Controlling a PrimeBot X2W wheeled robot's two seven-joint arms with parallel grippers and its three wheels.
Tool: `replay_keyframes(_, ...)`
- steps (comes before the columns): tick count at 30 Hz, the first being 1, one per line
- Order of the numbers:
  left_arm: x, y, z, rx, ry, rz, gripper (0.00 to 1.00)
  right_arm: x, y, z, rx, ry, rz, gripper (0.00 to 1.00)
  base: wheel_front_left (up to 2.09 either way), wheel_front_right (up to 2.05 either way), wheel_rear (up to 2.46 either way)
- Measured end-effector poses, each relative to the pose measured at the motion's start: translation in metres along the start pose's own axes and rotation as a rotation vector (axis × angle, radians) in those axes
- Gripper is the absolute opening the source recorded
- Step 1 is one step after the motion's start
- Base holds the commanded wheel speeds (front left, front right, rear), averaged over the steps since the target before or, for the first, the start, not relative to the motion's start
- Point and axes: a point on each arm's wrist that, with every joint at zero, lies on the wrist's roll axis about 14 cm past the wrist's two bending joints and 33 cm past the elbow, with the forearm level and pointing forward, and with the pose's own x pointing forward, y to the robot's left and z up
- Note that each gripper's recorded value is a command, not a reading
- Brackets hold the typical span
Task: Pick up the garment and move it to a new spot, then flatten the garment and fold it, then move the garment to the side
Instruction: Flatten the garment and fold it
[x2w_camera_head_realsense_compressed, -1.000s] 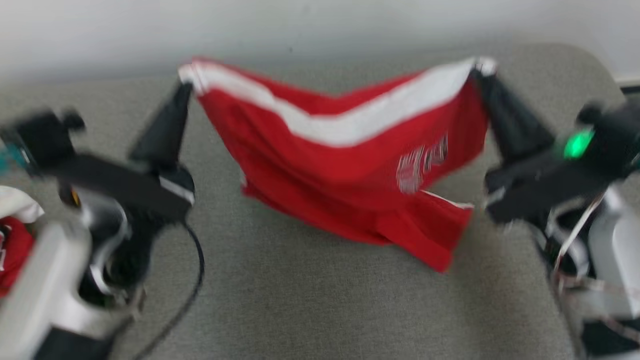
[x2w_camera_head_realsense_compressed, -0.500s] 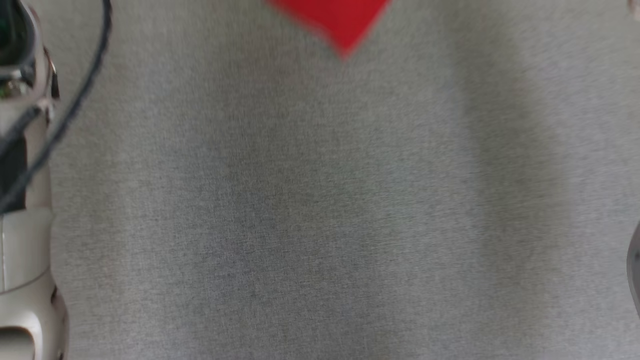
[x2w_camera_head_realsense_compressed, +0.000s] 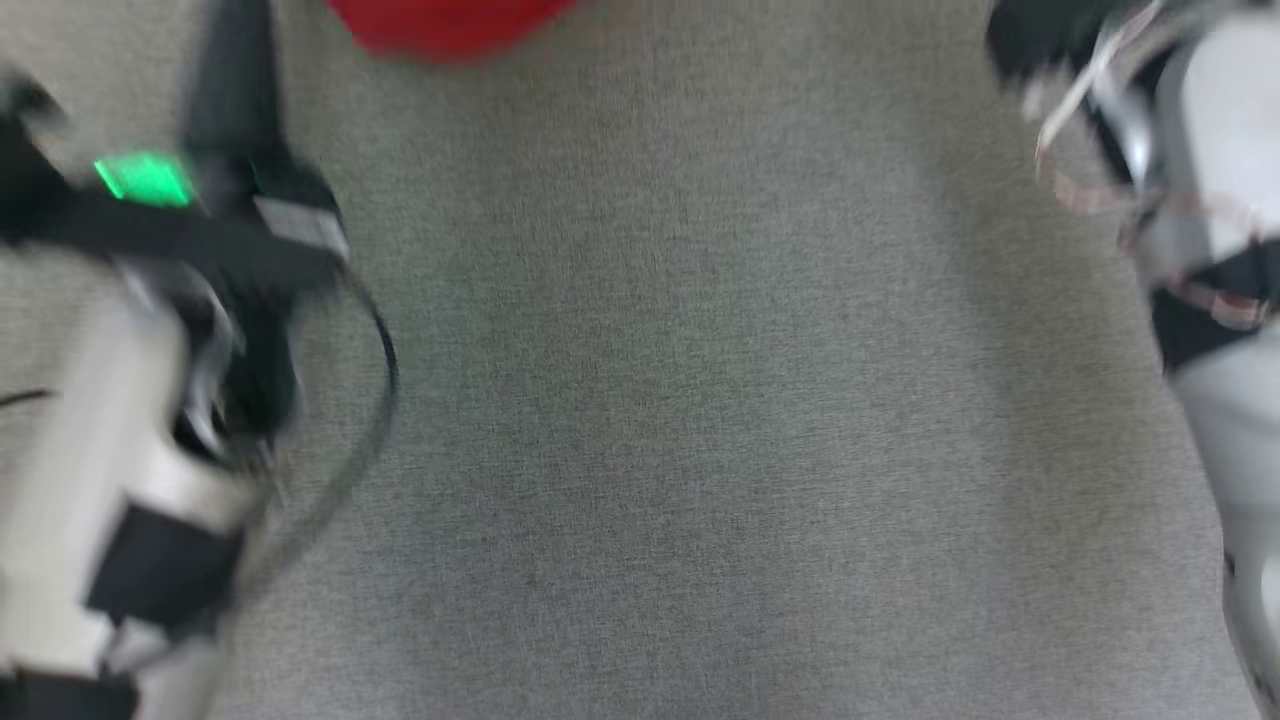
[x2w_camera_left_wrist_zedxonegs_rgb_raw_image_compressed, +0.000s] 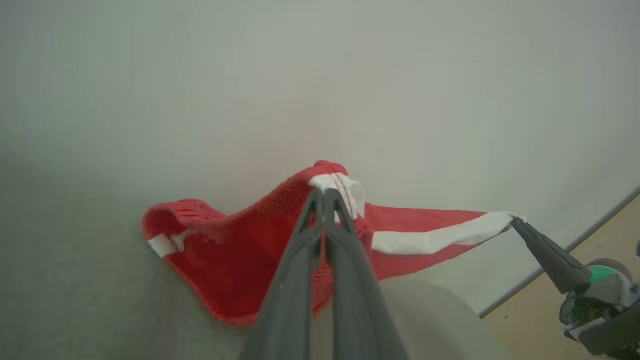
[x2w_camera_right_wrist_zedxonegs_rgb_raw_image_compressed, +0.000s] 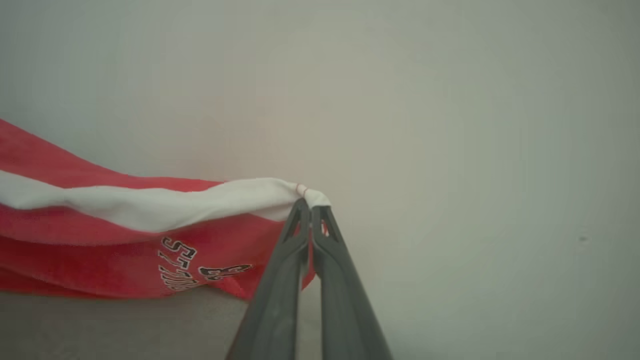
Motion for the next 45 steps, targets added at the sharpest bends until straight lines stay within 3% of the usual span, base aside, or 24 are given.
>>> replay_keyframes(3,-0.035,0.007,-0.024,-0.074,0.06,0.058,0.0,-0.028,0.011,-0.022,0.028,0.096,0.038,0.0,0.0,0.0,0.0)
replay_keyframes(8,-0.101,-0.001,-0.068,-0.043,0.232,0.093,0.0,-0.089,0.032,-0.05,0.079,0.266,0.11,0.0,0.0,0.0,0.0)
replay_keyframes(15,-0.174,-0.009,-0.091,-0.004,0.364,0.153,0.0,-0.196,0.07,-0.077,0.154,0.566,0.227,0.0,0.0,0.0,0.0)
replay_keyframes(20,-0.209,-0.016,-0.09,0.006,0.4,0.188,0.0,-0.267,0.092,-0.071,0.229,0.72,0.298,0.0,0.0,0.0,0.0)
replay_keyframes(27,-0.239,-0.026,-0.075,0.011,0.389,0.195,0.0,-0.34,0.104,-0.056,0.264,0.868,0.356,0.0,0.0,0.0,0.0)
replay_keyframes(31,-0.261,-0.031,-0.081,0.012,0.458,0.183,0.0,-0.377,0.112,-0.057,0.309,0.974,0.38,0.0,0.0,0.0,0.0)
replay_keyframes(36,-0.28,-0.033,-0.084,0.026,0.498,0.198,0.0,-0.377,0.116,-0.04,0.343,0.921,0.369,0.0,0.0,0.0,0.0)
replay_keyframes(45,-0.24,-0.059,-0.072,-0.005,0.408,0.121,0.0,-0.292,0.078,-0.017,0.231,0.677,0.307,0.0,0.0,0.0,0.0)
